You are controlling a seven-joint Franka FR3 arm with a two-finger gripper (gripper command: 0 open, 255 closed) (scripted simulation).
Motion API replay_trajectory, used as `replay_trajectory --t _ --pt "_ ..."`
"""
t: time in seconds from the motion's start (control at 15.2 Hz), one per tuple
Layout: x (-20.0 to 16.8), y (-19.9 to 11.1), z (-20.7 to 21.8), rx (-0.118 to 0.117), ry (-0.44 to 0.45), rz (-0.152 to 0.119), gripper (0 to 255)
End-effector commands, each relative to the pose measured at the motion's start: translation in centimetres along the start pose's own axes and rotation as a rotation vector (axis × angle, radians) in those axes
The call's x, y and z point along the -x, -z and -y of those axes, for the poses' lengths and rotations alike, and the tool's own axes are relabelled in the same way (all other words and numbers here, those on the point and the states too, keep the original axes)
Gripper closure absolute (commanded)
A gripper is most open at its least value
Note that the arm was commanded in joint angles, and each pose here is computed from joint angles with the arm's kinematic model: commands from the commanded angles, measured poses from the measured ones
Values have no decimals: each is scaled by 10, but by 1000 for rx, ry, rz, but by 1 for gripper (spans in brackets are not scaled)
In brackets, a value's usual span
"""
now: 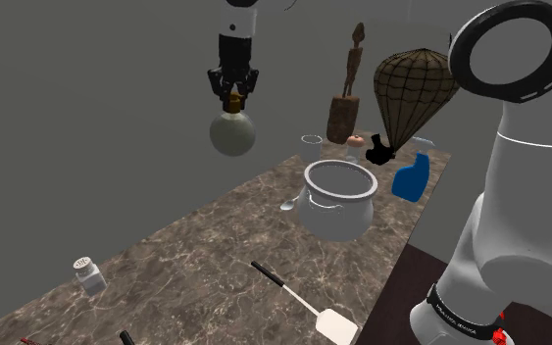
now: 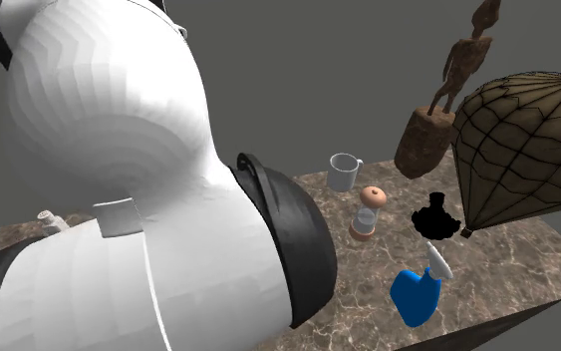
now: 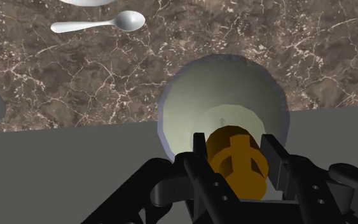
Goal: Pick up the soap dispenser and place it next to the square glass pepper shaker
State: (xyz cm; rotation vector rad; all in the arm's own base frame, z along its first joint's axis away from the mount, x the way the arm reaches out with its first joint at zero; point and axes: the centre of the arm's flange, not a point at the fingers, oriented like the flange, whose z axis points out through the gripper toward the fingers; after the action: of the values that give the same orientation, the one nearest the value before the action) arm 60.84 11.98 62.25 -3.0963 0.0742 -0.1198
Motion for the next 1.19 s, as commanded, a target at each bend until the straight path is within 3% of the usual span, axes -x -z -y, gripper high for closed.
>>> replay_trajectory --t 0.0,1.12 --pt "12 1 27 0 -1 -1 255" --pt "89 -2 238 0 -1 -1 255"
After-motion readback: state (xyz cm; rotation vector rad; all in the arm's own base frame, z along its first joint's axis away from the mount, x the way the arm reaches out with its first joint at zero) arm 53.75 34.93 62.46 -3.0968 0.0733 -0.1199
